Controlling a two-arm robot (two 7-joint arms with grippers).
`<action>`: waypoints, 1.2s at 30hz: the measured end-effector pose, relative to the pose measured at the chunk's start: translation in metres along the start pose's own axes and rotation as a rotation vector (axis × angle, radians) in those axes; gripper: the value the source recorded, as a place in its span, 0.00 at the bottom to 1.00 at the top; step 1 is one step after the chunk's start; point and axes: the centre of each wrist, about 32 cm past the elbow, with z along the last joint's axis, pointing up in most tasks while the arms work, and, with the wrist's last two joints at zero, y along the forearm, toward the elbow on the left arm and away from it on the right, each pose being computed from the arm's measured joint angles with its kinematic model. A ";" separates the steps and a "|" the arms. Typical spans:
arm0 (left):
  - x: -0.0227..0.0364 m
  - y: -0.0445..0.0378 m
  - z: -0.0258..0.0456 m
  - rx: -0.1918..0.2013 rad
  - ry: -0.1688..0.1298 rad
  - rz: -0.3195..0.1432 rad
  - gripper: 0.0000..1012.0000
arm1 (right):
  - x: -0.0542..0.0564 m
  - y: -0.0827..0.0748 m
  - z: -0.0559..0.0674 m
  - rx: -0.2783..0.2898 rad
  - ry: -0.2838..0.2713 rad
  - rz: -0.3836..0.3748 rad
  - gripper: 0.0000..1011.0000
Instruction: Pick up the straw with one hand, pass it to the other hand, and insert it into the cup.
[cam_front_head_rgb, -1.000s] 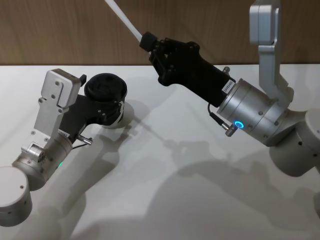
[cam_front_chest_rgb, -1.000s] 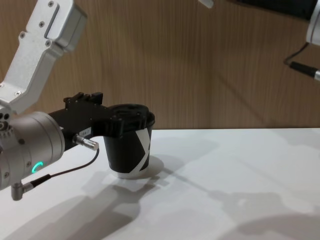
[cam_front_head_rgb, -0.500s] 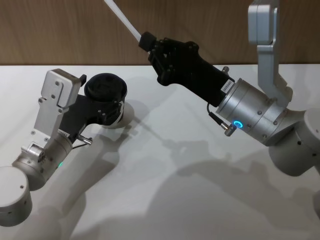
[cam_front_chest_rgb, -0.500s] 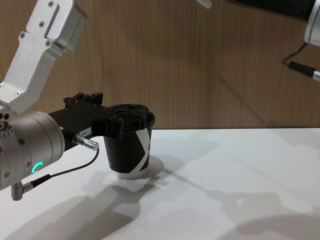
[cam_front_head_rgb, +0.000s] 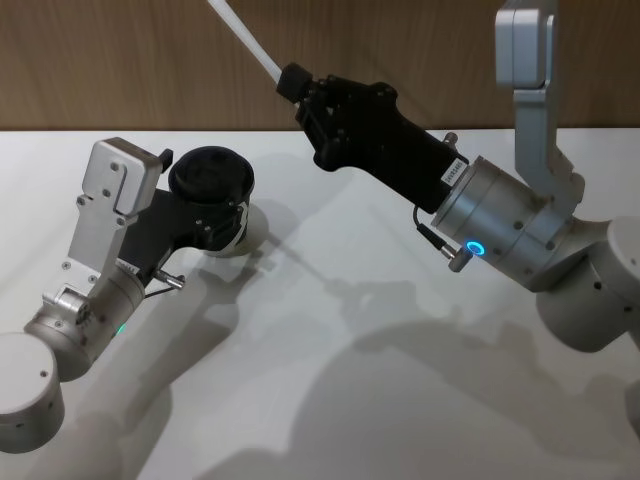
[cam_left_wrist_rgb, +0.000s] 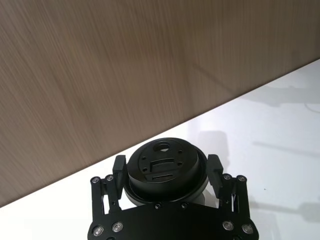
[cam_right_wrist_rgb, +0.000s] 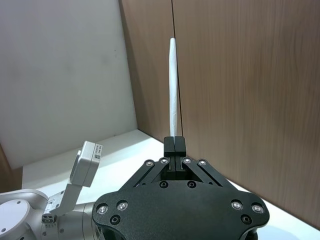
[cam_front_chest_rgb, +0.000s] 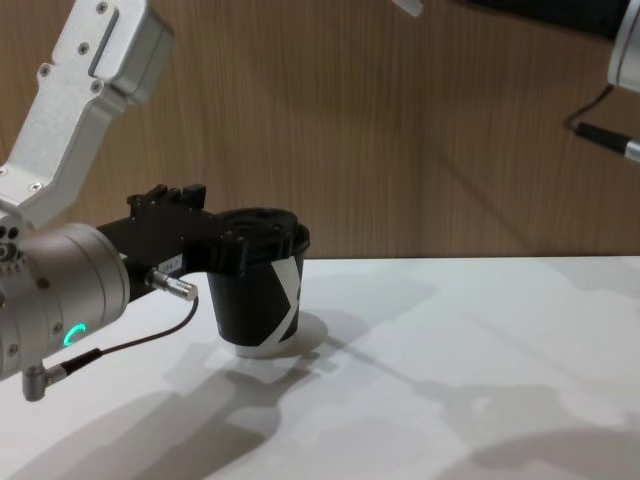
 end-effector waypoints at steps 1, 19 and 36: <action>0.0000 0.0000 0.0000 0.000 0.000 0.000 0.99 | 0.000 0.000 0.000 0.000 0.000 0.000 0.00; 0.0042 -0.0059 0.0018 -0.016 -0.007 -0.031 0.99 | 0.000 0.000 0.000 0.000 0.000 0.000 0.00; 0.0196 -0.0242 0.0231 -0.132 0.019 -0.173 0.99 | 0.000 0.000 0.000 0.000 0.000 0.000 0.00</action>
